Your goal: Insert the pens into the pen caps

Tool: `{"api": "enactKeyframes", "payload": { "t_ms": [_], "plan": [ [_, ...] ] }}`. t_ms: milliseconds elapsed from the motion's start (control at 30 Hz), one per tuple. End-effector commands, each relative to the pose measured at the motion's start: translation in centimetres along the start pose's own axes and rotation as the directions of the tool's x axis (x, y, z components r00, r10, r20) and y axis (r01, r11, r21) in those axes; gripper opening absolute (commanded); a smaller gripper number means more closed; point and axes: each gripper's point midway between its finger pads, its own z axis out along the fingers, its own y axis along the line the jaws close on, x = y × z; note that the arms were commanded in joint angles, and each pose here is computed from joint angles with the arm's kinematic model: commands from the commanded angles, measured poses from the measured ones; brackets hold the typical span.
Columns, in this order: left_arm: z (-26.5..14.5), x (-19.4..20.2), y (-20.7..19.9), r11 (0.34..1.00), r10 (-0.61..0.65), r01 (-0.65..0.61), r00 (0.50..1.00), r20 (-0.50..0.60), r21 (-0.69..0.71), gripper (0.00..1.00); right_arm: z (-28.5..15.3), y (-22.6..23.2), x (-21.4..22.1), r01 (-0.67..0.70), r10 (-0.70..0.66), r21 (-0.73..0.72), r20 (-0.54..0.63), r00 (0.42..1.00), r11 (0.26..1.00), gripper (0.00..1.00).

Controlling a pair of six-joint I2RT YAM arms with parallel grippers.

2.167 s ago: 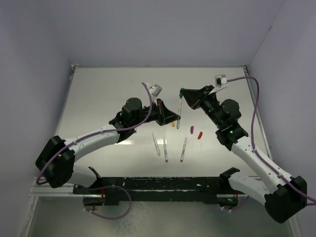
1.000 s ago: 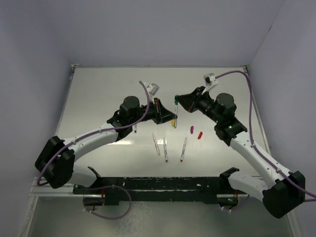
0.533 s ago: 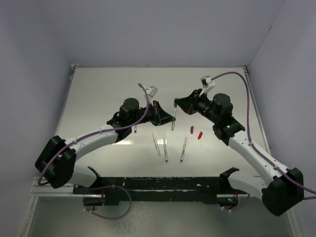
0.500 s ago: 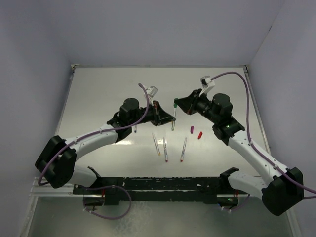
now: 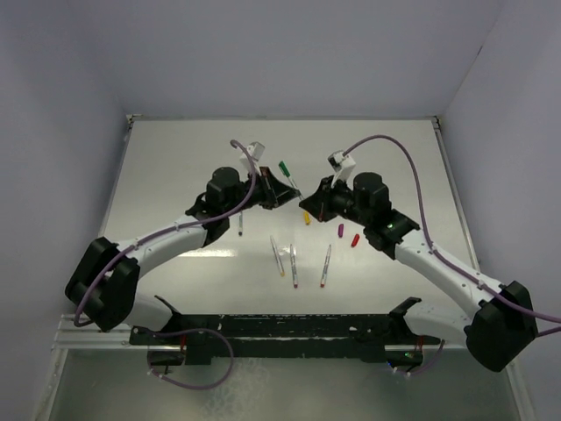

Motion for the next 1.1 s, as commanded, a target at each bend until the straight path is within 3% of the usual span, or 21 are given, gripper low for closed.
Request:
{"api": "enactKeyframes", "payload": {
  "t_ms": [0, 200, 467, 667, 933, 1067],
  "plan": [
    [-1.5, -10.5, -5.7, 0.982, 0.110, -0.158, 0.924, 0.367, 0.101, 0.00, -1.4, 0.3, 6.5, -0.050, 0.052, 0.016, -0.232, 0.971, 0.999, 0.00],
    [-1.8, -7.6, -3.1, 0.993, 0.103, -0.115, 0.956, 0.276, 0.028, 0.00, -1.1, -0.5, 1.7, -0.011, 0.020, 0.109, -0.074, 0.997, 0.994, 0.00],
    [-3.6, -4.6, 2.1, 0.966, 0.134, -0.099, 0.982, 0.134, -0.240, 0.00, -1.7, -0.6, -1.5, 0.028, -0.025, 0.164, -0.018, 1.000, 0.986, 0.00],
    [-5.1, -1.9, 9.3, 0.809, 0.110, -0.147, 0.989, -0.099, -0.570, 0.00, -3.4, -1.4, -2.7, 0.026, -0.030, 0.247, 0.012, 0.999, 0.969, 0.00],
    [-5.9, 1.4, 15.1, 0.636, -0.005, -0.235, 0.951, -0.309, -0.735, 0.00, -4.7, -1.4, -2.7, 0.007, -0.012, 0.268, 0.017, 1.000, 0.963, 0.00],
    [-6.3, 2.8, 16.8, 0.607, -0.053, -0.245, 0.937, -0.347, -0.756, 0.00, -4.8, -1.4, -2.9, -0.003, -0.006, 0.271, 0.034, 0.999, 0.962, 0.00]
  ]
}}
